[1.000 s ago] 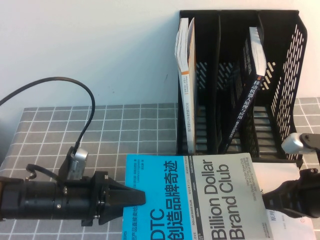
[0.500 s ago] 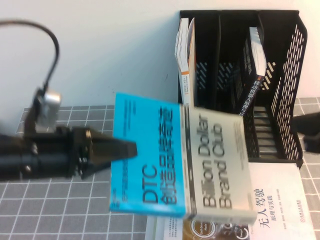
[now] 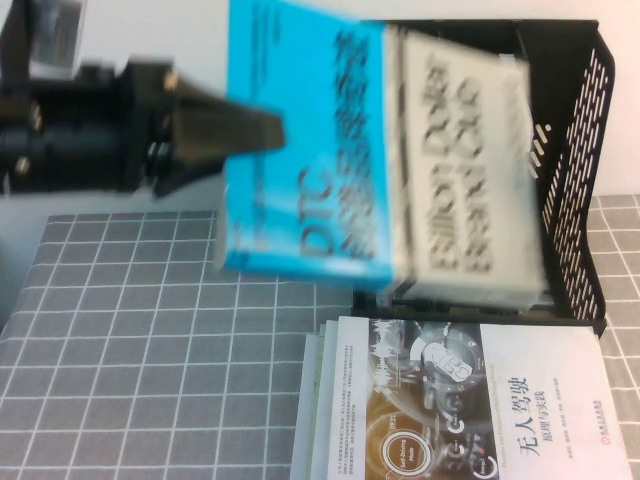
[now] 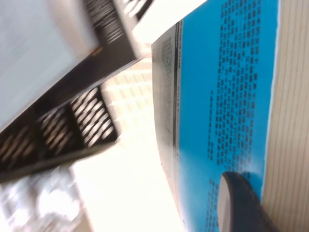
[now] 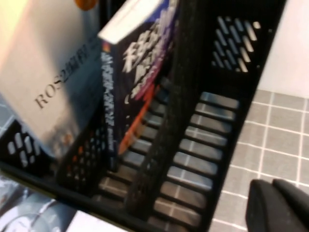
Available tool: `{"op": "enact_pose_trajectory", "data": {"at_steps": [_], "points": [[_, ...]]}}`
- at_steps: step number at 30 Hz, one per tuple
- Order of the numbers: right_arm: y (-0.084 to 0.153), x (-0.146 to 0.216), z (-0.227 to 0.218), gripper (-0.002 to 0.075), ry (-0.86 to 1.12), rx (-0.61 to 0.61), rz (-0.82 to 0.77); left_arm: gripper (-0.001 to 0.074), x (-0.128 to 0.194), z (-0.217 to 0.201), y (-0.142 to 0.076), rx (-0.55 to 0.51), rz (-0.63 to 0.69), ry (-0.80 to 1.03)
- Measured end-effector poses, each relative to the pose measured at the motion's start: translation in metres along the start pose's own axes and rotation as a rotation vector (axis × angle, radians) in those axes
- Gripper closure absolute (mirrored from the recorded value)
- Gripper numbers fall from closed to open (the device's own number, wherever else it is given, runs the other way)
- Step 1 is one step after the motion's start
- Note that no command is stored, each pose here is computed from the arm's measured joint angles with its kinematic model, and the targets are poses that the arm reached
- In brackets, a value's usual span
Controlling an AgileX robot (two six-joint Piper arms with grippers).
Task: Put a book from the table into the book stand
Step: Place the book on the book shelf
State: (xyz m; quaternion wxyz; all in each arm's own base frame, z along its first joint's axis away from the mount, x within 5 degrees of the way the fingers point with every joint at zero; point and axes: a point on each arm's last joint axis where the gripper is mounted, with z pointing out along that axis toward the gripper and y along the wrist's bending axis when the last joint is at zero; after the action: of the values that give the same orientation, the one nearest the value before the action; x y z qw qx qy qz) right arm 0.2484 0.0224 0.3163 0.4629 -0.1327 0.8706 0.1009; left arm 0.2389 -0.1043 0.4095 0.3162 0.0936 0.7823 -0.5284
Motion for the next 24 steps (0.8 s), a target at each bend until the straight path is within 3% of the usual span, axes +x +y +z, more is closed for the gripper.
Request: {"op": "enact_pose_trajectory", "data": {"at_steps": [6, 10, 14, 18, 24], "points": [[-0.013, 0.000, -0.010, 0.0729, -0.018, 0.058, 0.020, 0.0552, -0.026, 0.026, -0.042, 0.032, 0.077, -0.003], [-0.036, -0.001, -0.031, 0.0729, -0.069, 0.173, 0.067, 0.0552, -0.045, 0.059, -0.057, 0.005, 0.120, 0.026], [-0.058, 0.002, -0.055, 0.0729, -0.119, 0.305, 0.122, 0.0552, -0.060, 0.095, -0.057, -0.060, 0.112, 0.072], [-0.073, 0.005, -0.076, 0.0729, -0.151, 0.410, 0.167, 0.0552, -0.077, 0.127, -0.047, -0.196, 0.124, 0.085], [-0.074, 0.006, -0.081, 0.0729, -0.174, 0.403, 0.240, 0.0552, -0.089, 0.164, -0.036, -0.306, 0.108, 0.060]]}}
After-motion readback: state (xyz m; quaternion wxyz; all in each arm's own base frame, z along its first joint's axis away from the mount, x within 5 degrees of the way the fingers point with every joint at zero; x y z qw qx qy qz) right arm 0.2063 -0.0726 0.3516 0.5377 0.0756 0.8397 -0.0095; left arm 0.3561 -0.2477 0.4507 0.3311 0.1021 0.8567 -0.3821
